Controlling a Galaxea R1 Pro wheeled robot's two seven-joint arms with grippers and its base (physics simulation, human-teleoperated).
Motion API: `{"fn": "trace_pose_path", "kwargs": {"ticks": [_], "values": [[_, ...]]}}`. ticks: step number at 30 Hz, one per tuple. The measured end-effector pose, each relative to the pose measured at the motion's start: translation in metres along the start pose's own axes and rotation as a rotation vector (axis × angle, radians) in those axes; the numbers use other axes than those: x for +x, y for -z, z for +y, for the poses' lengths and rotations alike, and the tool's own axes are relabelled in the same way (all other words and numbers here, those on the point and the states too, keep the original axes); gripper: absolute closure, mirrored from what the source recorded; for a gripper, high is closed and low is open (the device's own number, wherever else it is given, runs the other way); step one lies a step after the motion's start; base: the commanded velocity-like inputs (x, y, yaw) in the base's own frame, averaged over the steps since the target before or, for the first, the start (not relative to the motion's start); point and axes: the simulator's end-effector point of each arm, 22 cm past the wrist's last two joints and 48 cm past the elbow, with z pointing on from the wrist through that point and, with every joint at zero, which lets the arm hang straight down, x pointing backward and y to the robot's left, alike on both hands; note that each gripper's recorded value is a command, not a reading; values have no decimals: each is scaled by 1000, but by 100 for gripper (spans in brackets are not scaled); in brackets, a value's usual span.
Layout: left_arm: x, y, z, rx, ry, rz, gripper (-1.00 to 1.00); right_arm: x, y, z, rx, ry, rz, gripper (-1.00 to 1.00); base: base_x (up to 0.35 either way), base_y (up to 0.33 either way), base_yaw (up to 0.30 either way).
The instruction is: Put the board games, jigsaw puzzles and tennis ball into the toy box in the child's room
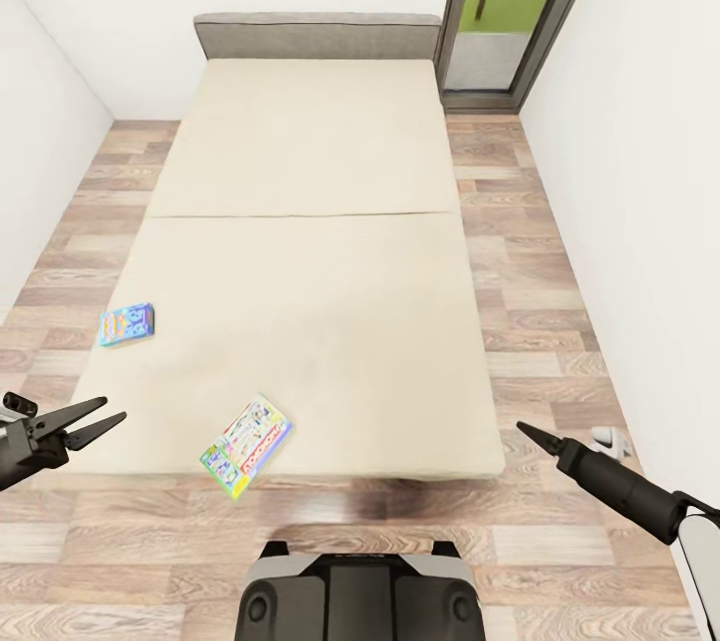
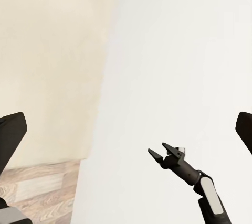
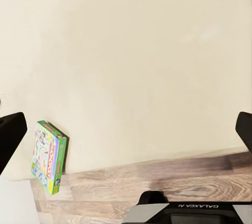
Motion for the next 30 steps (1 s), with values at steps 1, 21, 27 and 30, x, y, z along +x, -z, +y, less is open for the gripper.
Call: {"fn": "trace_pose_path", "kwargs": {"ticks": [1,21,27,30], "values": [[0,0,-1,1,-1,0,-100,-1,0,1,-1,0,-2,-100,0,0,0],[-5,3,-16,20,-26,-12,-100,-11,8,12,-19,14,-27,-100,0,0,0],[-6,5,-21,27,-33,-15,-100,-13,9,15,-23,20,-33,-100,0,0,0],[-7,5,-23,29,-36,-17,-100,-15,11,17,-26,21,-37,-100,0,0,0]]}}
